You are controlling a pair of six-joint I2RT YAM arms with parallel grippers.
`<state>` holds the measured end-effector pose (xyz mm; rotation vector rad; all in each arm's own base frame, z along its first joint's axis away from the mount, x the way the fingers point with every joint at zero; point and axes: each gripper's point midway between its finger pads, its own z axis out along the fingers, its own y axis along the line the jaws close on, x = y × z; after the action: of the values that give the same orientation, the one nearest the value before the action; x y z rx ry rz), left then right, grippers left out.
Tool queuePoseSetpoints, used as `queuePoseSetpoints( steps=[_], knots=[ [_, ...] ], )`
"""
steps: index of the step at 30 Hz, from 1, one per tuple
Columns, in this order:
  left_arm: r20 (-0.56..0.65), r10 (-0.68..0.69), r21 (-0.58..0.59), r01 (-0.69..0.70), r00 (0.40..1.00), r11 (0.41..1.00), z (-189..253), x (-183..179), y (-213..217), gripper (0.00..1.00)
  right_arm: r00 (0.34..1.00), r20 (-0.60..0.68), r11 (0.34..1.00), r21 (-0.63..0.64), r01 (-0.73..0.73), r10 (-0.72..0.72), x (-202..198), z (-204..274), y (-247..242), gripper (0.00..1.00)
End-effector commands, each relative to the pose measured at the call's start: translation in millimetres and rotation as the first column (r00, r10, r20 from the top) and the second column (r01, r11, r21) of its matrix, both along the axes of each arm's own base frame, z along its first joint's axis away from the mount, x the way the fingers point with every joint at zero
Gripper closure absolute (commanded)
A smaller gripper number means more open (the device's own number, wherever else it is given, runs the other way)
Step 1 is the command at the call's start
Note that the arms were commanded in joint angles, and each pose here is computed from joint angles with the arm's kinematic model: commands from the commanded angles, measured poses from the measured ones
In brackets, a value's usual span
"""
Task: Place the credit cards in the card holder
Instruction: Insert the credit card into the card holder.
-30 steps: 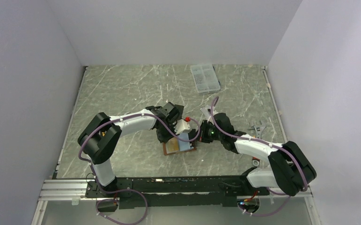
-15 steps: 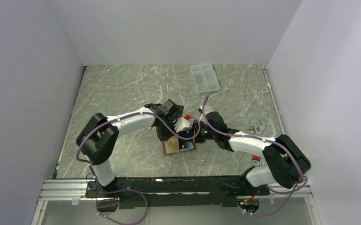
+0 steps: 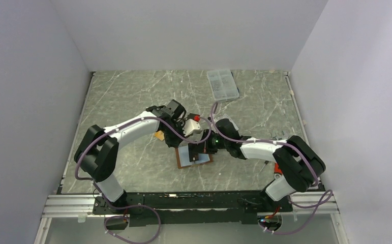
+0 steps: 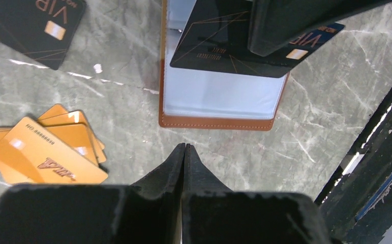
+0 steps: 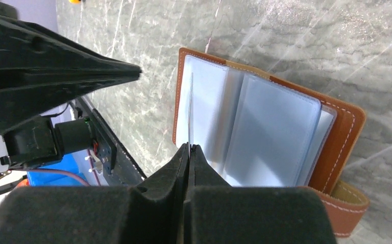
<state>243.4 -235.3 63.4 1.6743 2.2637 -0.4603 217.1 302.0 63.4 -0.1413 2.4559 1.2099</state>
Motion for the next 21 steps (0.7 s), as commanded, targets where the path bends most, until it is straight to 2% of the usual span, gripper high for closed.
queuePoseSetpoints(
  steps=[1,10,21],
  knots=[
    [0.049,-0.046,-0.084,0.05,0.998,0.995,29,2,-3,0.94,0.998,0.063,0.999,0.038,-0.03,0.027,14,15,15,1.0],
    [0.025,-0.177,-0.076,0.178,0.984,0.981,0,-24,-20,0.93,0.997,0.074,0.999,0.042,0.015,-0.018,26,11,2,1.0],
    [0.08,-0.293,0.066,0.288,0.953,0.955,-39,-39,-11,0.93,0.997,0.056,0.998,0.035,0.06,-0.061,23,-7,-8,1.0]
  ],
)
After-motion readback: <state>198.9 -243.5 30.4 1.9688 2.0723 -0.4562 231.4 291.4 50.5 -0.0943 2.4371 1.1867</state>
